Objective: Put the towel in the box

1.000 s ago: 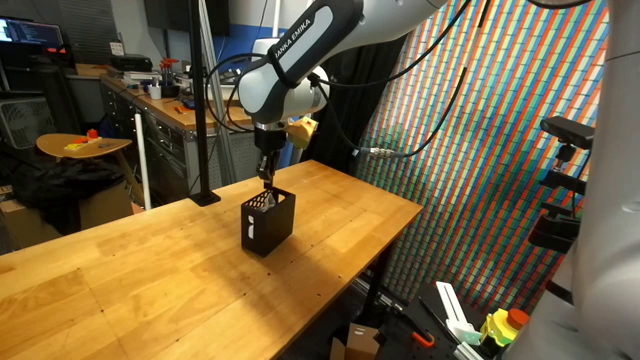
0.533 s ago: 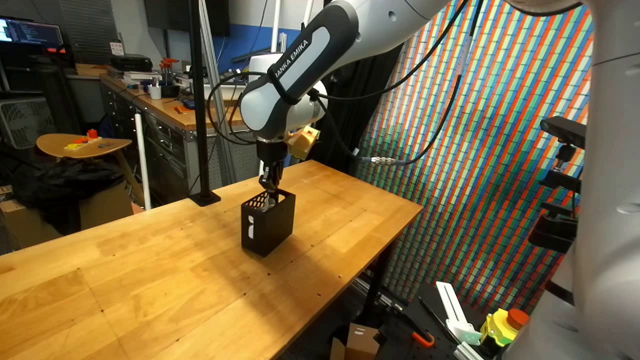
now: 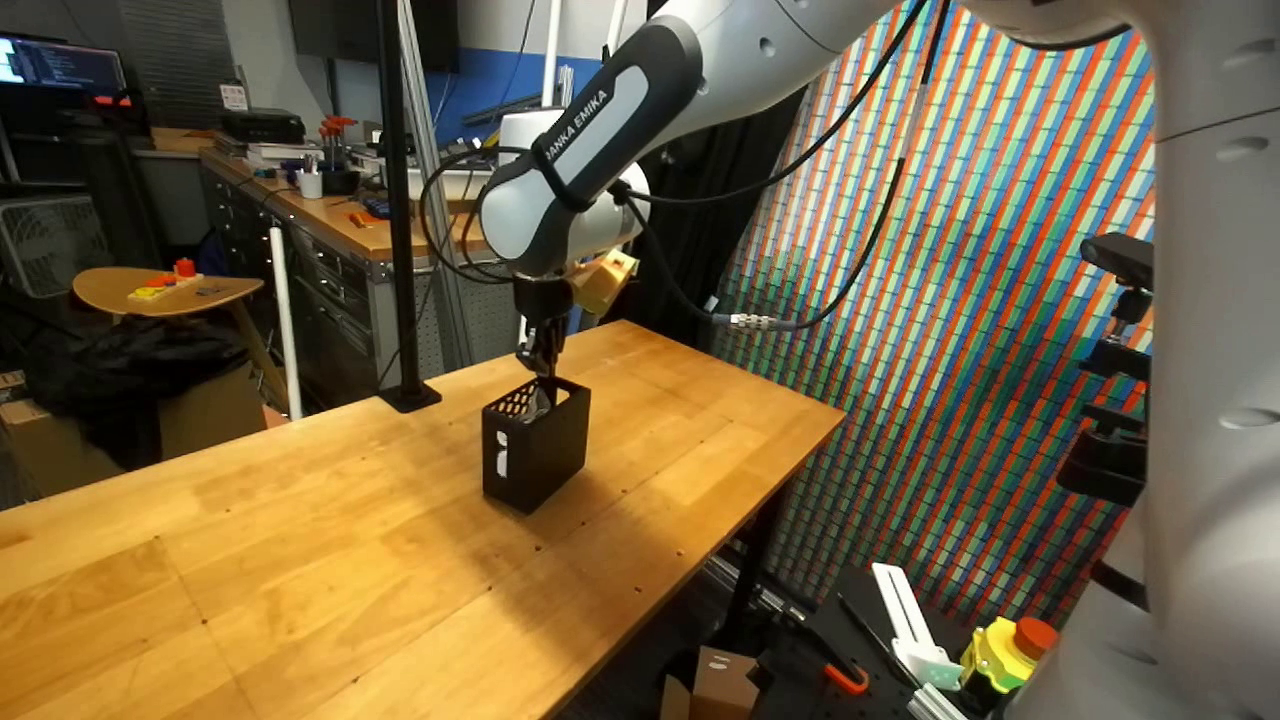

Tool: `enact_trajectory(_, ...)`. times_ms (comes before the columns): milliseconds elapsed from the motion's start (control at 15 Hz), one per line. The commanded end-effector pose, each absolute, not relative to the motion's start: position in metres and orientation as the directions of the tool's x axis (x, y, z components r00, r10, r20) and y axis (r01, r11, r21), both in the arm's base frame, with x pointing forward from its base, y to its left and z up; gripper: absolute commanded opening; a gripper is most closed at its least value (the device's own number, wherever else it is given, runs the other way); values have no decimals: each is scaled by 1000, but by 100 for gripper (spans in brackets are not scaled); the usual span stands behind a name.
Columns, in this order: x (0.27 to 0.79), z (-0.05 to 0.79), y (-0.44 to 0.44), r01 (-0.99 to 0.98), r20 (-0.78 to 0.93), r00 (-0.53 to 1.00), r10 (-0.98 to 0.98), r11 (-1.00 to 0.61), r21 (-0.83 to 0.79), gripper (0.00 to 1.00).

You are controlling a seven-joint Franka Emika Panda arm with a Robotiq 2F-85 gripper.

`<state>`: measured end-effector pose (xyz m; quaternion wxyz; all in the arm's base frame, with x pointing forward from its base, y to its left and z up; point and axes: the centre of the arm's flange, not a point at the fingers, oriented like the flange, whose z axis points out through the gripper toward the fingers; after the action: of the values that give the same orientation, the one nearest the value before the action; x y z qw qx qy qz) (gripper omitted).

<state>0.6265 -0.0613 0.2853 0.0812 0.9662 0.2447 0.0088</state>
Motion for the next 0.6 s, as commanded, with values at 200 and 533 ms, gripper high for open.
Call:
enact_trajectory(200,646,285,-62,456,-4,886,463,-871,183,1)
enact_trajectory(533,644,271,-66,445,-17,894,448,-881,160,1)
